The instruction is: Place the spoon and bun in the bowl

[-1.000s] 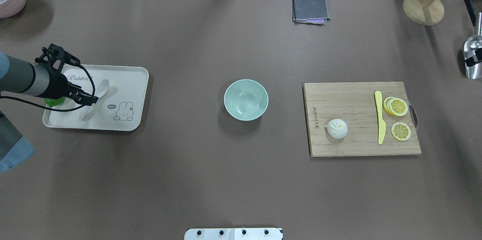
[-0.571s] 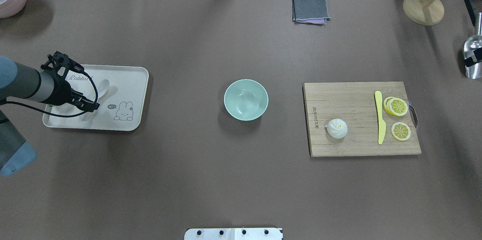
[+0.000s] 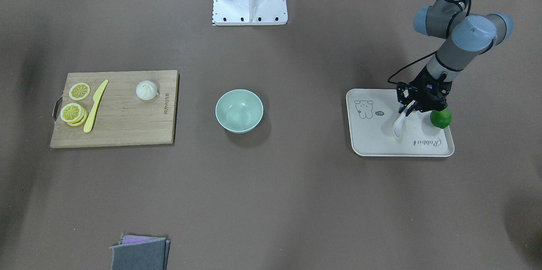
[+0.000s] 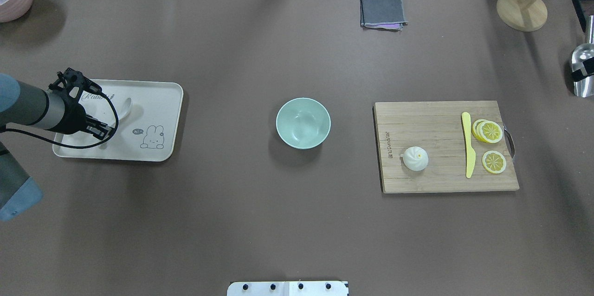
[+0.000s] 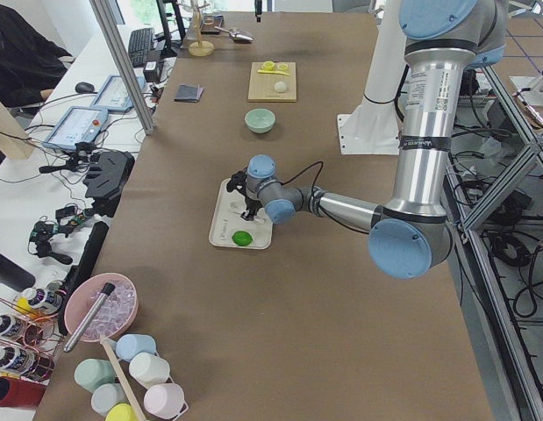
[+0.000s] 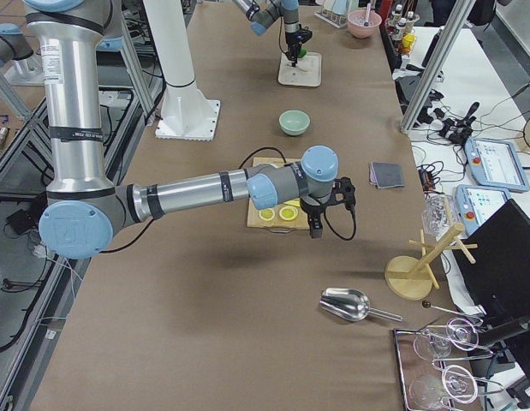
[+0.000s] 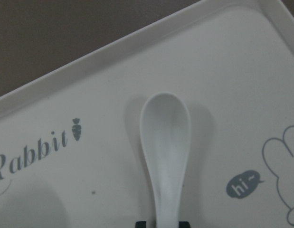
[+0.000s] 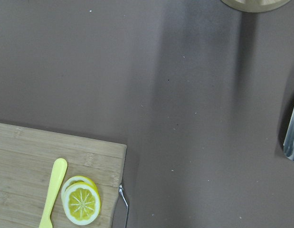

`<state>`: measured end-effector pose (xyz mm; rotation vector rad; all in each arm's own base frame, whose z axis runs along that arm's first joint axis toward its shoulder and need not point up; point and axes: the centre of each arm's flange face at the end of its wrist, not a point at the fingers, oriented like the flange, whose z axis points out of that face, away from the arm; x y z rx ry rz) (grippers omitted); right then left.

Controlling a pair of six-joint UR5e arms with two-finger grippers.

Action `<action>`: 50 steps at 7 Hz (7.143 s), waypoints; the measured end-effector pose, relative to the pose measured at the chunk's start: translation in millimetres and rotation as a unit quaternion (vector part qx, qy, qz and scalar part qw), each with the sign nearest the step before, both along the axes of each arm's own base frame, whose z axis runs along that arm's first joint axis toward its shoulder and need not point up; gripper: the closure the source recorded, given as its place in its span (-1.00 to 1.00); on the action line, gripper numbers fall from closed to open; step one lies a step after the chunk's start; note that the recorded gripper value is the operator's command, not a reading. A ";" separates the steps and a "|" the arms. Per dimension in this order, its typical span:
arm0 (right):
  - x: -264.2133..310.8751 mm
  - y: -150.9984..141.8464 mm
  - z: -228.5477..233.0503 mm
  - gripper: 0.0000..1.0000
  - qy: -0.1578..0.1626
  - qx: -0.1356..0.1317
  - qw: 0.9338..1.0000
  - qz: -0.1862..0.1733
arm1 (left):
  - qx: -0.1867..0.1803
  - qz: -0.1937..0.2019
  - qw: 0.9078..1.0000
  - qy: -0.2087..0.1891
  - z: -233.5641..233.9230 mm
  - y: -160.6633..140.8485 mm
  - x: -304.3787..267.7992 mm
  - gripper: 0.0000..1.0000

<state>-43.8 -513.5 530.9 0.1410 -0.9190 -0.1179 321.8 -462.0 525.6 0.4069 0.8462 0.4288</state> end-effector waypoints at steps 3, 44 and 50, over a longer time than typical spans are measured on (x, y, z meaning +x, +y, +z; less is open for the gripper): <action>-11.6 -6.4 -33.8 -1.00 -0.015 -0.003 1.000 0.015 | -0.031 0.025 0.997 0.073 -53.0 14.4 -5.3 1.00; -464.8 19.1 -340.4 -1.00 -0.049 -0.087 0.991 0.093 | 0.020 -0.072 0.993 0.093 -189.1 -62.8 -121.6 -0.96; -466.5 30.3 -367.1 -1.00 -0.080 -0.082 0.987 0.109 | 0.023 -0.079 0.993 0.084 -165.9 -60.2 -143.3 -0.96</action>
